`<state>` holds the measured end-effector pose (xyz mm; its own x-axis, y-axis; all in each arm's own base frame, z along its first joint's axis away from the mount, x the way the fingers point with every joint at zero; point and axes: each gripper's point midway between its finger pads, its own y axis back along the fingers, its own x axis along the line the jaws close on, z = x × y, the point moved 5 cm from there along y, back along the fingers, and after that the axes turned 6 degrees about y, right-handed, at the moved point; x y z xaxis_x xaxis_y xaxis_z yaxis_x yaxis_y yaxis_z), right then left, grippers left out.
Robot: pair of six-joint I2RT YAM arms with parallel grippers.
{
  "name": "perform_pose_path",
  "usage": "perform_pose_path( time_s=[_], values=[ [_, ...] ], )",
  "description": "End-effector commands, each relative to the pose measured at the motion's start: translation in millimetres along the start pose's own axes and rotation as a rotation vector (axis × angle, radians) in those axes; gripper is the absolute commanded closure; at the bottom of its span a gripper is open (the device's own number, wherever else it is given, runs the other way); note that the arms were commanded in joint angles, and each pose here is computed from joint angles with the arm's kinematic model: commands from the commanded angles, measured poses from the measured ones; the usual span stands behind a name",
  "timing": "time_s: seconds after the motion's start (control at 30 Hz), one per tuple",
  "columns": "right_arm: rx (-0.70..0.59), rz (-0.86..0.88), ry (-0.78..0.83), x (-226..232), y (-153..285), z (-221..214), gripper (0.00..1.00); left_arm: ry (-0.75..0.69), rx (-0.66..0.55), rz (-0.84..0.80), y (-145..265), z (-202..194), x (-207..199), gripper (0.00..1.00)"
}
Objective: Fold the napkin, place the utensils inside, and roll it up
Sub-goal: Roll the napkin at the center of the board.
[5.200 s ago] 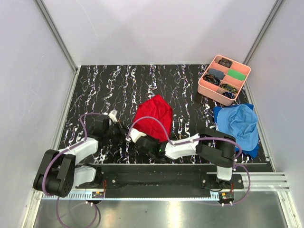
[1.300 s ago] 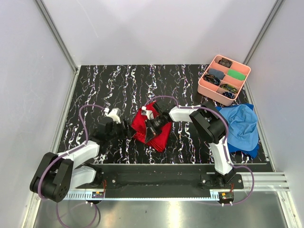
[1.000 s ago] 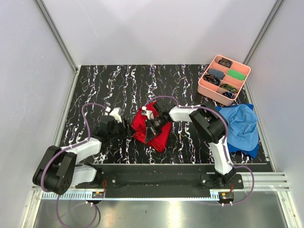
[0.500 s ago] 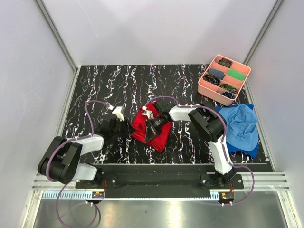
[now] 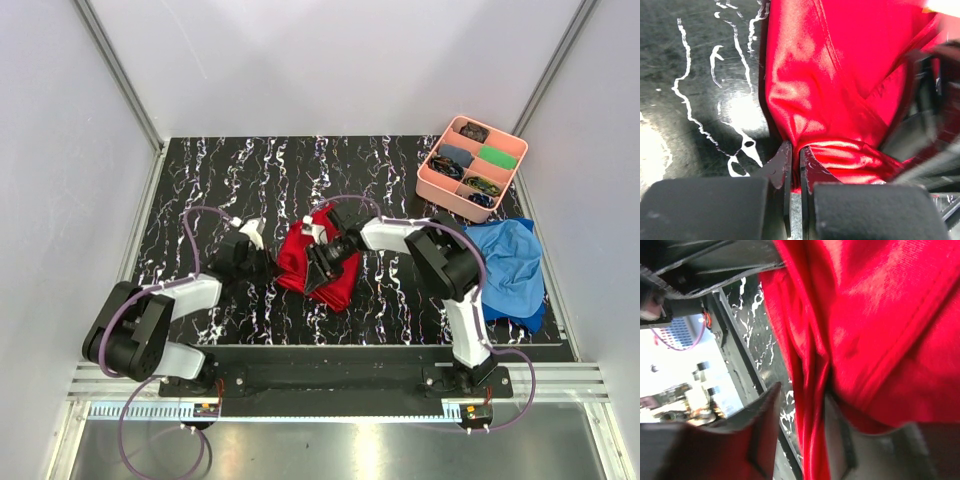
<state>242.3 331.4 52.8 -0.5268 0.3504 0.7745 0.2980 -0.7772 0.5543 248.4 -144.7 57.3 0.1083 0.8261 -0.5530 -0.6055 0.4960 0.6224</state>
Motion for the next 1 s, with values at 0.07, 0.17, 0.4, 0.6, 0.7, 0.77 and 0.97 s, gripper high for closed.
perform_pose_path(
  time_s=[0.07, 0.17, 0.4, 0.6, 0.7, 0.77, 0.97],
  values=[
    [-0.138, -0.232, 0.172, 28, 51, 16, 0.40, 0.053, 0.028, 0.095, 2, 13, 0, 1.00],
    [-0.145, -0.392, 0.261, 28, 58, 2, 0.33, 0.070, 0.057, 0.117, 4, 14, -1, 1.00],
    [-0.164, -0.687, 0.423, 31, 43, -26, 0.27, 0.089, 0.120, 0.148, 4, 14, -2, 1.00],
    [-0.196, -0.733, 0.489, 41, 35, -37, 0.29, 0.094, 0.131, 0.166, 5, 13, -1, 1.00],
    [-0.159, -0.730, 0.493, 41, 26, -46, 0.37, 0.094, 0.134, 0.168, 4, 14, -1, 1.00],
    [-0.138, -0.734, 0.476, 38, 23, -48, 0.49, 0.093, 0.137, 0.174, 3, 14, 0, 1.00],
    [-0.034, -0.709, 0.432, 35, 18, -62, 0.89, 0.078, 0.137, 0.191, 3, 16, 2, 1.00]
  ],
)
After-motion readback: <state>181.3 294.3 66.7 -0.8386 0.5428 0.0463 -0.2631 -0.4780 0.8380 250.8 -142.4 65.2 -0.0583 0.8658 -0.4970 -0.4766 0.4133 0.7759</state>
